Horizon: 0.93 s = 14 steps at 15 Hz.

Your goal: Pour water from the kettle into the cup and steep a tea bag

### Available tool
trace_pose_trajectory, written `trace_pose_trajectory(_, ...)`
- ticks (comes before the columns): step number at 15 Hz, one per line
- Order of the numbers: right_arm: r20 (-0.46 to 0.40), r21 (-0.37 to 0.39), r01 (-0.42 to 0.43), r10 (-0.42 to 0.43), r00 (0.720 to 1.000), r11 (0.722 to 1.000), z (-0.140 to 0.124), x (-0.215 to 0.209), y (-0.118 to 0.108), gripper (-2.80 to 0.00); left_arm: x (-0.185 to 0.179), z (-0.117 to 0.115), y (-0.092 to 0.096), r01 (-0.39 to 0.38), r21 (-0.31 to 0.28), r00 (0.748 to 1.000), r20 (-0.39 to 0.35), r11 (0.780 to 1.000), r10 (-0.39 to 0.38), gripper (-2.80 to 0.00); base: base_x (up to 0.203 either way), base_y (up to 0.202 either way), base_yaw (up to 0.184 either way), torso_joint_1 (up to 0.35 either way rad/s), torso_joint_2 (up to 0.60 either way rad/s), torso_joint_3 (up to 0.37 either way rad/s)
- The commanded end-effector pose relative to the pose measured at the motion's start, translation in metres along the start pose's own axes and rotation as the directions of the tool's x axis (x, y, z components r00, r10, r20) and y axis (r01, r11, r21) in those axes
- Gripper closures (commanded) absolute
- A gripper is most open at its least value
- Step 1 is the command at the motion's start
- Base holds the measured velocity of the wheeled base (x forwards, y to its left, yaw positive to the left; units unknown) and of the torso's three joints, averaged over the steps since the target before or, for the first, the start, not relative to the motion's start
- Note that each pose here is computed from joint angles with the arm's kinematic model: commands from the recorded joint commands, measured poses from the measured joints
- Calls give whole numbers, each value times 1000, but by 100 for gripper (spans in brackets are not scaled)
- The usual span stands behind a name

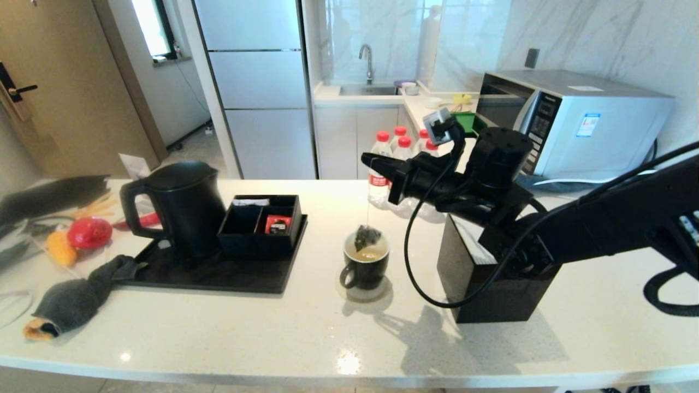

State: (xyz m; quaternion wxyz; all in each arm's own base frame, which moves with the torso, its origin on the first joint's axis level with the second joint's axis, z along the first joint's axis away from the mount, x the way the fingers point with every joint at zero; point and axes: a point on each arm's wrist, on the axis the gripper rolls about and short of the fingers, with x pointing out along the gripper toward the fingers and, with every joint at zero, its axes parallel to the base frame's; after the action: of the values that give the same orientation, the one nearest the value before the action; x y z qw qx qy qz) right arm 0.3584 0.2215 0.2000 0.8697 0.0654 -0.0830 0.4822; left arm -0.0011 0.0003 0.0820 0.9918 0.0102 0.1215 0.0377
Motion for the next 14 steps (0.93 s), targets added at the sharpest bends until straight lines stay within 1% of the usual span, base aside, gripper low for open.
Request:
trace_pose_trajectory(1,6,-2,-5,5,1000,1000,1,0,1,0,0,-3,0,0,-29,1000,-28,1000,-1,0,0,0,0,0,0,0)
trace_pose_trajectory(3,2,0,-4,4,1000,1000,-1,0,0,0,0,-3,0,-2,-64,1000,-30,998,0,0,0,0,0,0,0,0)
trace_pose_trajectory(14,-17,11,-5,5,1000,1000,-9,0,-1,0,0,-3,0,-2,-62,1000,-30,998,0,0,0,0,0,0,0,0)
